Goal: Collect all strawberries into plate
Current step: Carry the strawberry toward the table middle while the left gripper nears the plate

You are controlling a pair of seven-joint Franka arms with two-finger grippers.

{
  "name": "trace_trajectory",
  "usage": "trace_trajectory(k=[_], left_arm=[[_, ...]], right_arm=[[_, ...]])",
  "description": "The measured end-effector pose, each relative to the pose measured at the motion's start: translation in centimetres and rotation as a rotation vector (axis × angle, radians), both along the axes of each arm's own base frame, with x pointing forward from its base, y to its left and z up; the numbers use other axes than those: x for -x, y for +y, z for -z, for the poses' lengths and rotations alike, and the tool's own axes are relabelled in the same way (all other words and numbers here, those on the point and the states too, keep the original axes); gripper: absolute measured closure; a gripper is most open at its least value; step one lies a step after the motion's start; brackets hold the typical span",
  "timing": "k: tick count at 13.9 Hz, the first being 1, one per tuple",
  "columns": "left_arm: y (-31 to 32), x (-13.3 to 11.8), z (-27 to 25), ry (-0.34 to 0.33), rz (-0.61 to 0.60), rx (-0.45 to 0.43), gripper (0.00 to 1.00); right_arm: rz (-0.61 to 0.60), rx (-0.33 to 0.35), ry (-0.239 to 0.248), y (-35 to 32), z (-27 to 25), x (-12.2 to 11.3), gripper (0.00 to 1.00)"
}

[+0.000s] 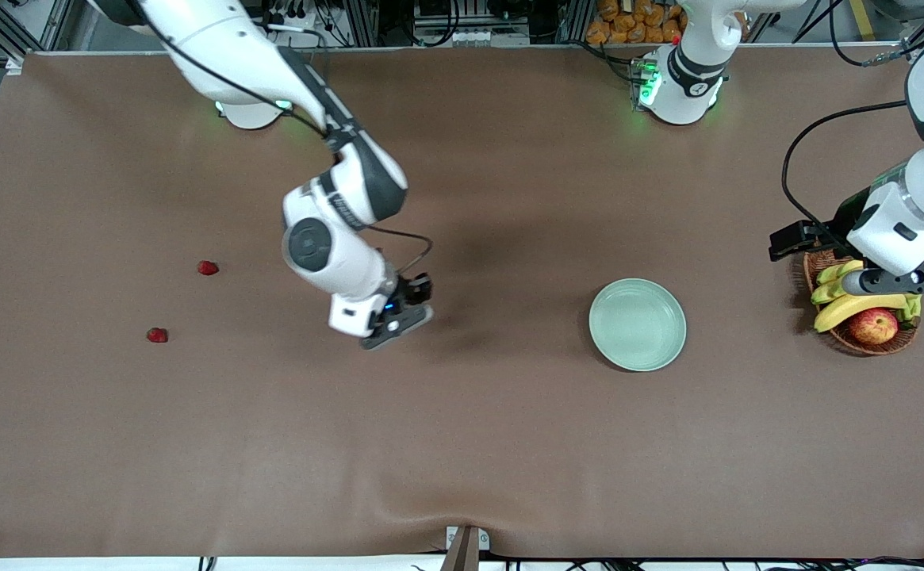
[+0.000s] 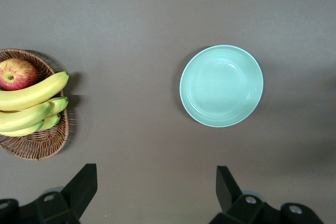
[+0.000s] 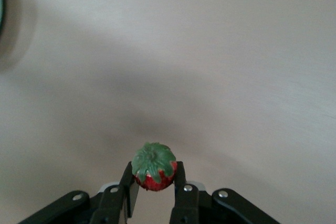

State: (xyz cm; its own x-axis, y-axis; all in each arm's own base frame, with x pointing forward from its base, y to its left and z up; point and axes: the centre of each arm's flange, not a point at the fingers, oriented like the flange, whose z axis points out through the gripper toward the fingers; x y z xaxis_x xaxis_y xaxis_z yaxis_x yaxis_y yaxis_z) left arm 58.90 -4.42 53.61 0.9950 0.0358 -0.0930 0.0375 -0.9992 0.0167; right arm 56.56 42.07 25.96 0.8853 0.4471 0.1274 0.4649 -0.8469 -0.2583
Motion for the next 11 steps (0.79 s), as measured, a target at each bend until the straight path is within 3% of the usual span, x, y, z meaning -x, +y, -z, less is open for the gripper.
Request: trace_trajectory(k=[3,7,10,11], left_arm=[[-0.6,-0.3,0.9,0.014,0.009,-0.001,0.0],[-1.5,-0.6,2.1,0.032,0.024,0.0,0.0],[-2.5,-1.1,4.3,0.074,0.018,0.054,0.0],[-2.9,-1.3,5.0,0.086,0.019,0.065,0.0]], right_arm=[[-0.012,-0.024,-0.054,5.0,4.0,1.8,0.69],[-0.024,-0.039,-0.067,8.1,6.2,2.7,0.69],[-0.028,-0.04,-0.076,8.7,7.6,3.1,0.69],[-0.029,-0.041,-0.078,8.9,7.8,3.2,0.63]])
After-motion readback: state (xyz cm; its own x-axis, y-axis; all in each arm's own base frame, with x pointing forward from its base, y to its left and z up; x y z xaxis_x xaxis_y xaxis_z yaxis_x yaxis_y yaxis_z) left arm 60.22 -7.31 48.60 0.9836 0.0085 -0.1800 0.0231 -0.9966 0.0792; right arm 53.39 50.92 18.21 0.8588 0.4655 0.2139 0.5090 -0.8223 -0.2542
